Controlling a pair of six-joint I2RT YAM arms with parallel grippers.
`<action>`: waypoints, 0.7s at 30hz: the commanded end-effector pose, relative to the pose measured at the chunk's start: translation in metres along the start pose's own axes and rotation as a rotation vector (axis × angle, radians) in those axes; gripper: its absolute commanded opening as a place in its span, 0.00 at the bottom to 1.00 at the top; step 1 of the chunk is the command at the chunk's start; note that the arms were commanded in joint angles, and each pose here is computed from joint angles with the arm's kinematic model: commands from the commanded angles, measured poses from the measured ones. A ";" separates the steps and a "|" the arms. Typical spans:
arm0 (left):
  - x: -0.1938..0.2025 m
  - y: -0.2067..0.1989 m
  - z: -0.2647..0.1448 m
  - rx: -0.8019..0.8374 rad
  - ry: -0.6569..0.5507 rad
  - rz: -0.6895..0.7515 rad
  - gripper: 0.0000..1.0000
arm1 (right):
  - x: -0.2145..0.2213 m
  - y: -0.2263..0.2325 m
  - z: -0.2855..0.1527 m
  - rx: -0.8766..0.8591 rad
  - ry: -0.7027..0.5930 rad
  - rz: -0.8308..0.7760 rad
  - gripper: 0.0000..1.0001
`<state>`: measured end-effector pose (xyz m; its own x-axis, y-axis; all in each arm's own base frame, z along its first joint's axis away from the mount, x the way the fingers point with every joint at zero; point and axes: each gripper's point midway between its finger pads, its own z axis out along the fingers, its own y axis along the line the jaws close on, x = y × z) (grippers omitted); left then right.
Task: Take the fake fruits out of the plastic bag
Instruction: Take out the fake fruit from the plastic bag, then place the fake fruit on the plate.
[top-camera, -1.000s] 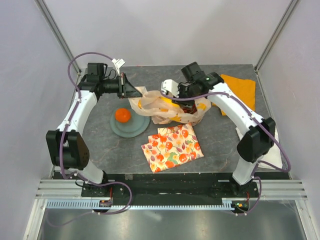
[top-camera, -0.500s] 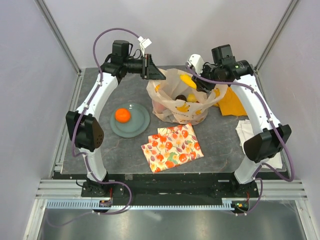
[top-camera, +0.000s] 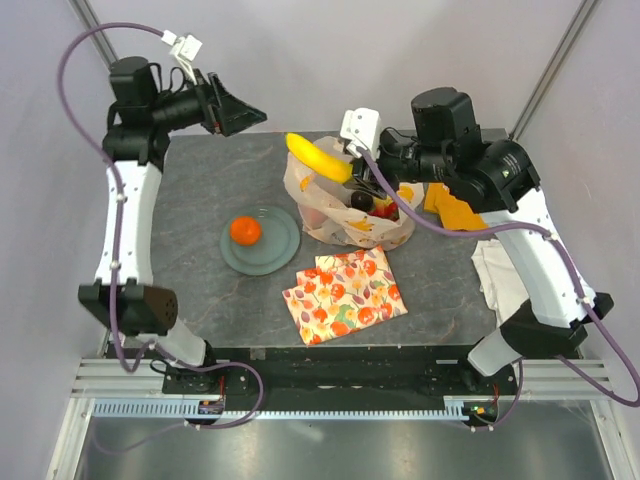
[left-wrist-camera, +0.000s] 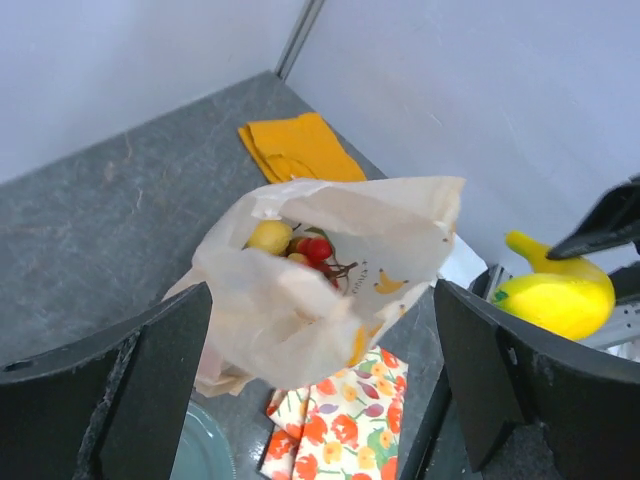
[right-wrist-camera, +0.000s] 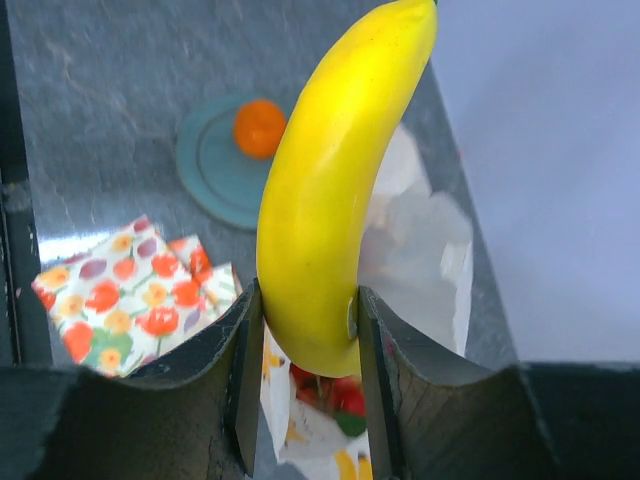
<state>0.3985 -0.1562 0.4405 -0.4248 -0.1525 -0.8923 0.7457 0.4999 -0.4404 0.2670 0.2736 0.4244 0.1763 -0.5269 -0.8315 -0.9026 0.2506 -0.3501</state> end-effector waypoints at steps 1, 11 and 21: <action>-0.007 -0.064 -0.036 -0.015 -0.052 0.149 0.99 | -0.047 0.022 0.027 -0.064 -0.099 -0.077 0.29; -0.059 -0.139 -0.103 -0.119 -0.277 0.334 0.99 | -0.062 0.123 0.158 -0.306 -0.158 -0.028 0.14; -0.054 -0.146 -0.143 -0.317 -0.360 0.393 0.99 | 0.018 0.118 0.286 -0.042 0.089 0.426 0.00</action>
<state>0.2459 -0.1128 0.5666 0.0417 -0.1827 -0.9823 0.6762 0.7290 -0.1069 0.2399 0.5095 0.2551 -0.0815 -0.5419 -0.8365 -0.9816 0.1888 -0.0267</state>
